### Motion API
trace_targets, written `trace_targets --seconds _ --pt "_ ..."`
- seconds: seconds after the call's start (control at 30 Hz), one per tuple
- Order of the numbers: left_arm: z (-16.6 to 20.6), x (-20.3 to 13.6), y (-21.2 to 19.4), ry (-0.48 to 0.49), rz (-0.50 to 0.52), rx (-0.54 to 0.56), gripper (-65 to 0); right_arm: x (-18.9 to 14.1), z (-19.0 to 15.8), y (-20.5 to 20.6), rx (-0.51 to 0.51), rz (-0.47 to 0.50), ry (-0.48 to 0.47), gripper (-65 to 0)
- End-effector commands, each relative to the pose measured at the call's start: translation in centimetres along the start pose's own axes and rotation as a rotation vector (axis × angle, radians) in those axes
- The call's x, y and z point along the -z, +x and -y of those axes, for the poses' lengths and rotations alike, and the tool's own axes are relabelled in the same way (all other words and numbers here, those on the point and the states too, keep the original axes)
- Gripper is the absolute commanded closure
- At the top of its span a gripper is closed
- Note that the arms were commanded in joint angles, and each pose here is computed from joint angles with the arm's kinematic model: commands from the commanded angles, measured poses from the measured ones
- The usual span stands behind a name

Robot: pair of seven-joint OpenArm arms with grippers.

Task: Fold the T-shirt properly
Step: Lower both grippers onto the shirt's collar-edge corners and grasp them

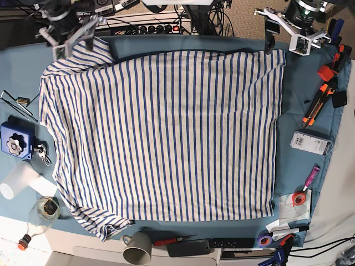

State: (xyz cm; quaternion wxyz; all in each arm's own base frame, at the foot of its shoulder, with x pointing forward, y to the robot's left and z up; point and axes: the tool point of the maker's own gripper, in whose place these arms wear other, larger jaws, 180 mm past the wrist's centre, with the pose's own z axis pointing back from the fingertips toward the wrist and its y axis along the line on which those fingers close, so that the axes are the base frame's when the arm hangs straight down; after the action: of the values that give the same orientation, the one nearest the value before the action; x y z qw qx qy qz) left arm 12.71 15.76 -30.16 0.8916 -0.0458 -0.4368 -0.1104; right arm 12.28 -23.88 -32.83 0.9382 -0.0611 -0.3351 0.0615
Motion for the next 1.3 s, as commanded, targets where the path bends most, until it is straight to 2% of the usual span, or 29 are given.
trace_targets --seconds 0.0,0.1,0.23,0.33,0.43,0.77,0.93,1.07,1.27 --pt "0.0 -0.3 0.8 -0.008 0.027 0.015 -39.1 -0.2 0.4 0.8 -0.003 0.033 -0.009 -34.1" --pt "0.0 -0.2 1.0 -0.006 0.034 0.016 -39.1 0.3 1.5 0.6 0.016 0.027 -0.040 -34.1" --pt "0.0 -0.1 0.9 -0.007 0.029 0.017 -39.1 1.2 2.2 -1.8 0.068 -0.032 -0.049 -34.1" --pt "-0.1 -0.1 1.0 -0.009 0.028 0.024 -39.1 1.5 1.6 -3.0 0.188 -0.044 0.000 -34.1" --pt "-0.2 -0.1 1.0 -0.010 0.027 0.030 -39.1 1.4 0.8 -3.4 0.254 -0.035 0.046 -34.1" --pt "-0.3 0.1 1.5 -0.006 0.043 0.034 -39.1 3.4 1.3 -4.6 0.340 -0.040 0.052 -34.1" --pt "-0.3 0.1 1.5 -0.006 0.045 0.034 -39.1 4.5 0.6 -4.1 0.383 -0.014 0.111 -34.1" --pt "-0.3 0.1 1.6 -0.005 0.047 0.033 -39.0 4.7 0.5 -4.4 0.394 -0.022 0.116 -34.1" --pt "-1.7 1.0 2.8 0.055 0.080 -0.040 -38.9 4.7 0.5 -4.5 0.393 -0.028 0.117 -34.1"
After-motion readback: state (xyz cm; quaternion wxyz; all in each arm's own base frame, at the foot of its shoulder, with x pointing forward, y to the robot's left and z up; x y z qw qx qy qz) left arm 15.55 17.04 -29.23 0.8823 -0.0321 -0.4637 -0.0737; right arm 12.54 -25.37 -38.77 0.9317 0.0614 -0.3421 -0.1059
